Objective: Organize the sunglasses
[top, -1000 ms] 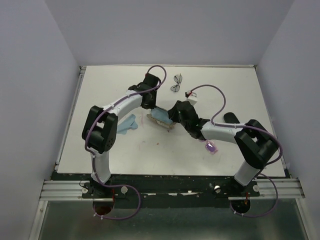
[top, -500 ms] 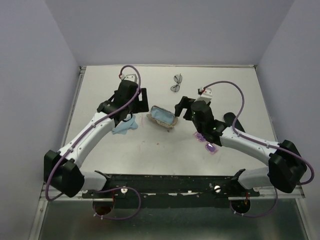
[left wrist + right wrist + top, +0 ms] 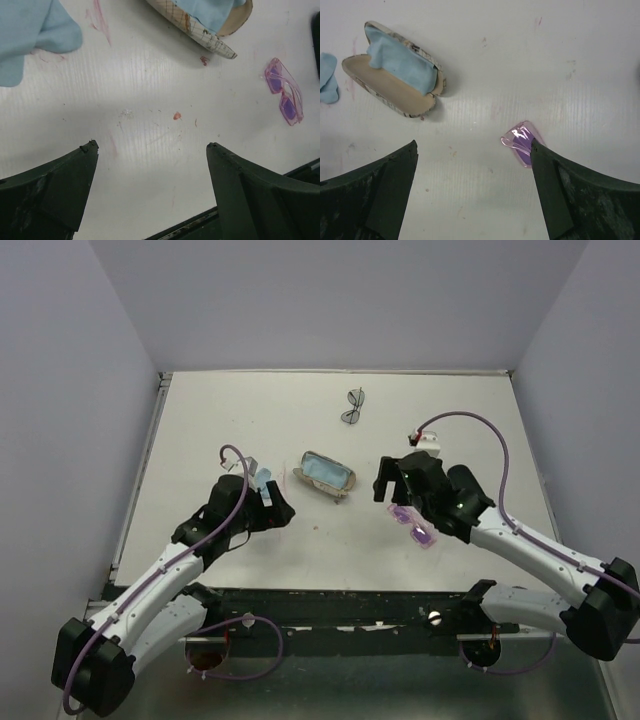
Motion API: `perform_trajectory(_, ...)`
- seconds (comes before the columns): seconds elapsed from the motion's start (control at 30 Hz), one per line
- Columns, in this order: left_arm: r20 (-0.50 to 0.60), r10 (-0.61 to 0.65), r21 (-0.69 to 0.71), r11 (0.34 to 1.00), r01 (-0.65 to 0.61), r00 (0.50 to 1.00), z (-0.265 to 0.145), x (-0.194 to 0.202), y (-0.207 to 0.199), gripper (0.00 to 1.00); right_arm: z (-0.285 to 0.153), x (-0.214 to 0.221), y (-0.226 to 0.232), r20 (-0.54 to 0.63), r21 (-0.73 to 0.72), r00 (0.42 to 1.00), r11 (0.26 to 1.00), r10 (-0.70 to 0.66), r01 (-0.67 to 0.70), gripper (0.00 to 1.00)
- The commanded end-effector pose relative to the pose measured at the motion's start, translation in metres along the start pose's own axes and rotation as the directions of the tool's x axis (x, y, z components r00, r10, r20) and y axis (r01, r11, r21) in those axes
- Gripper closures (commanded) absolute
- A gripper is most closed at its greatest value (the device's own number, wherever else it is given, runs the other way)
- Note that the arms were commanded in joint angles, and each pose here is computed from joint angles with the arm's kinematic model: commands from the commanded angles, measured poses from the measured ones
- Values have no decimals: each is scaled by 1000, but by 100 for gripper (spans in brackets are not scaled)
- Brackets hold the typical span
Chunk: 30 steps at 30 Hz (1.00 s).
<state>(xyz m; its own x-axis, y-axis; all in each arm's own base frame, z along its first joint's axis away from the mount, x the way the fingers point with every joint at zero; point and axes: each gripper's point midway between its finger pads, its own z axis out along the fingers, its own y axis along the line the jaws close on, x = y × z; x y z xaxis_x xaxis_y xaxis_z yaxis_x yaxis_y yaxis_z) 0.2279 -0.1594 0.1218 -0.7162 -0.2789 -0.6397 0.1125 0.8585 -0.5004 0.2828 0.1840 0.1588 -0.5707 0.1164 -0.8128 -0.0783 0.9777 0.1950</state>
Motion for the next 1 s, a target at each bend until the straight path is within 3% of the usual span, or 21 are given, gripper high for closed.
perform_trajectory(0.0,-40,-39,171,984,46,998,4,15,-24,1,-21,40,-34,-166,46,983,996,-73,81,0)
perform_trajectory(0.07,-59,-35,199,979,46,998,6,22,-26,1,-25,51,-39,-223,42,972,995,-77,89,0)
perform_trajectory(0.17,-55,-33,199,979,43,998,8,21,-26,1,-17,33,-28,-177,-2,972,988,-152,154,0)
perform_trajectory(0.27,-63,-26,169,985,36,998,9,21,-22,1,-3,9,-37,-183,62,919,929,-349,365,0)
perform_trajectory(0.33,-56,-21,160,987,30,998,11,20,-21,1,12,0,-43,-229,40,778,793,-586,609,0)
perform_trajectory(0.37,-46,-23,160,987,30,999,11,19,-20,1,22,-5,-40,-231,-4,676,695,-700,719,0)
perform_trajectory(0.43,-34,-14,159,987,19,999,10,16,-20,1,36,-14,-31,-224,-97,498,527,-838,844,0)
perform_trajectory(0.6,-28,-21,107,994,24,999,7,12,-15,1,57,-66,27,-4,-234,207,202,-978,951,0)
perform_trajectory(0.67,-14,-33,80,996,34,999,5,10,-10,1,64,-75,49,105,-258,121,91,-987,962,0)
perform_trajectory(0.73,7,-57,56,997,57,998,4,9,-5,1,71,-79,61,158,-258,94,51,-983,965,0)
perform_trajectory(0.8,24,-83,38,996,82,996,4,9,0,1,78,-76,65,178,-250,113,66,-977,966,0)
perform_trajectory(0.87,42,-102,30,994,100,994,5,8,2,1,80,-64,60,188,-243,91,43,-978,969,0)
perform_trajectory(0.93,56,-122,18,993,121,991,6,7,5,1,78,-63,64,224,-220,151,101,-963,970,0)
perform_trajectory(0.97,61,-129,8,992,129,990,7,7,7,1,77,-63,66,231,-224,219,167,-948,960,0)
